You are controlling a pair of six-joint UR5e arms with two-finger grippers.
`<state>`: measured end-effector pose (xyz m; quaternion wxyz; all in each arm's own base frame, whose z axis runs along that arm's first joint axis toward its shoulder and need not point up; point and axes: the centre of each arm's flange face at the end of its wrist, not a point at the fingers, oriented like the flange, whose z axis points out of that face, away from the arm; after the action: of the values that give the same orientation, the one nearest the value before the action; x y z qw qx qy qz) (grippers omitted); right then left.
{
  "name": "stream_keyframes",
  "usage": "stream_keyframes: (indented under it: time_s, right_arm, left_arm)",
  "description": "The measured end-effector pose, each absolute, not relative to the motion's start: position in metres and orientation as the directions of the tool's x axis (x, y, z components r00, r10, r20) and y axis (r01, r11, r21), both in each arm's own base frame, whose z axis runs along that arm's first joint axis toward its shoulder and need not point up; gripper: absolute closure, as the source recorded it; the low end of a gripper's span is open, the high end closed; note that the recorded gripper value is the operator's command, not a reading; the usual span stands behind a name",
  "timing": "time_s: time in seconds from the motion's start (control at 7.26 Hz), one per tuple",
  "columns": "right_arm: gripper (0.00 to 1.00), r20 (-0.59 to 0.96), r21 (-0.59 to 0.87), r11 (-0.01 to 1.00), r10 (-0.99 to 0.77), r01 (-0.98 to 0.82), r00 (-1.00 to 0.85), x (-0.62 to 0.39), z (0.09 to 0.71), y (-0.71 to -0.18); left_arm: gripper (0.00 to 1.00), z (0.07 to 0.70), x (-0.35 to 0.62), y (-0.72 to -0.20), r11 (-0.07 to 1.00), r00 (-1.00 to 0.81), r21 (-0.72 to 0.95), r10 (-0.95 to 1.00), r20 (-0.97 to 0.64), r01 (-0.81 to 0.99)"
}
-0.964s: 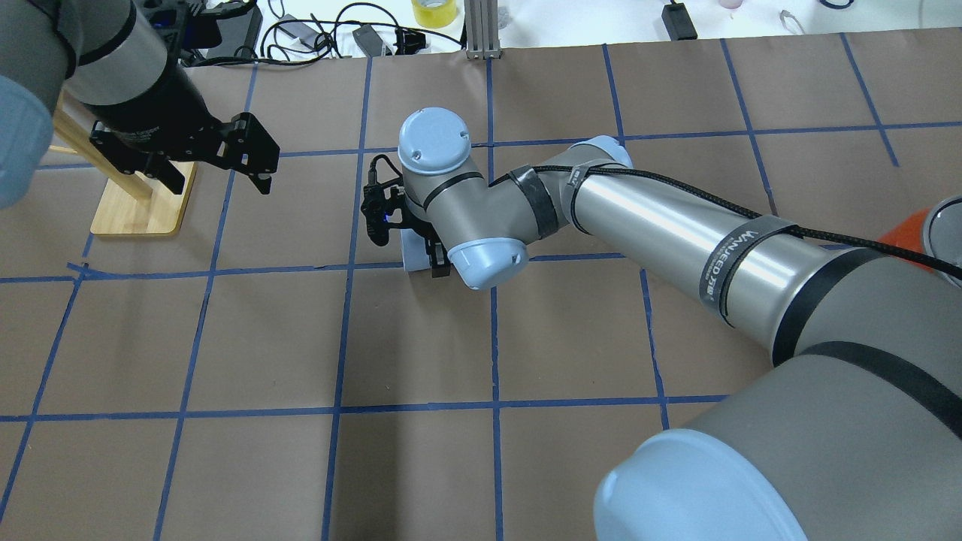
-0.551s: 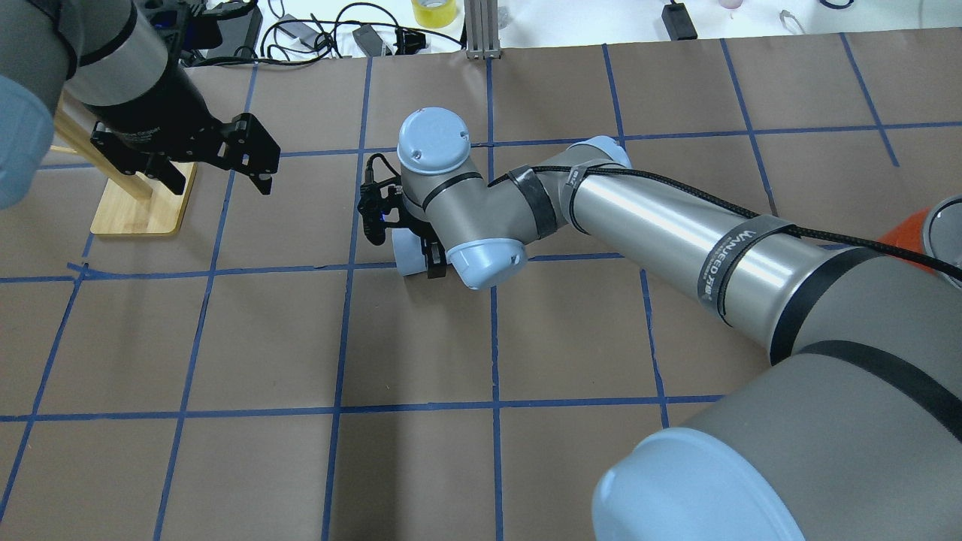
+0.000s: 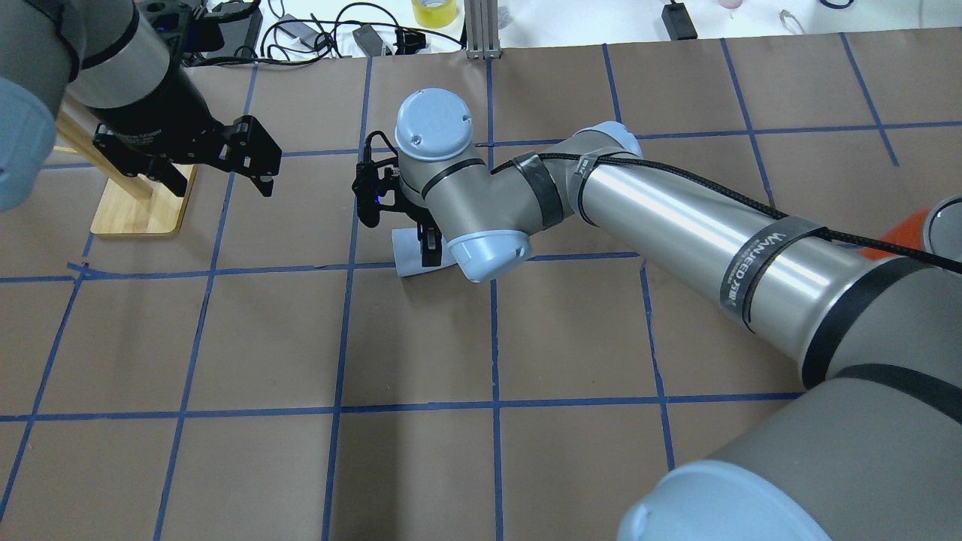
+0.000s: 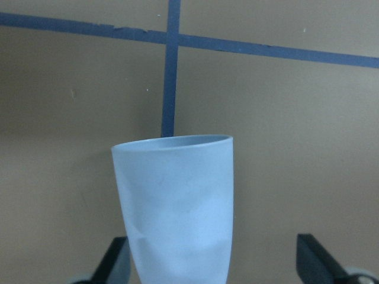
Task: Flip cup
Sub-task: 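Release the cup on its side and raise the right gripper away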
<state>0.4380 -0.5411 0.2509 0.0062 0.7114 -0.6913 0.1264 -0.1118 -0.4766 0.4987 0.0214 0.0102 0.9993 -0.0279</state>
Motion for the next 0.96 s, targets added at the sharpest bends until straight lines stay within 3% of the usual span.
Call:
stream_keyframes:
  time_s: [0.41, 0.96]
  right_arm:
    - [0.00, 0.213, -0.119, 0.214, -0.948, -0.970, -0.235, 0.401, 0.291, -0.547]
    - [0.00, 0.109, -0.062, 0.695, -0.709, -0.717, -0.697, 0.264, 0.374, -0.562]
  left_arm:
    - [0.00, 0.496, -0.101, -0.480, 0.997, -0.997, -0.044, 0.063, -0.034, 0.065]
    - [0.00, 0.416, -0.088, -0.510, 0.997, -0.965, -0.033, 0.078, 0.249, 0.072]
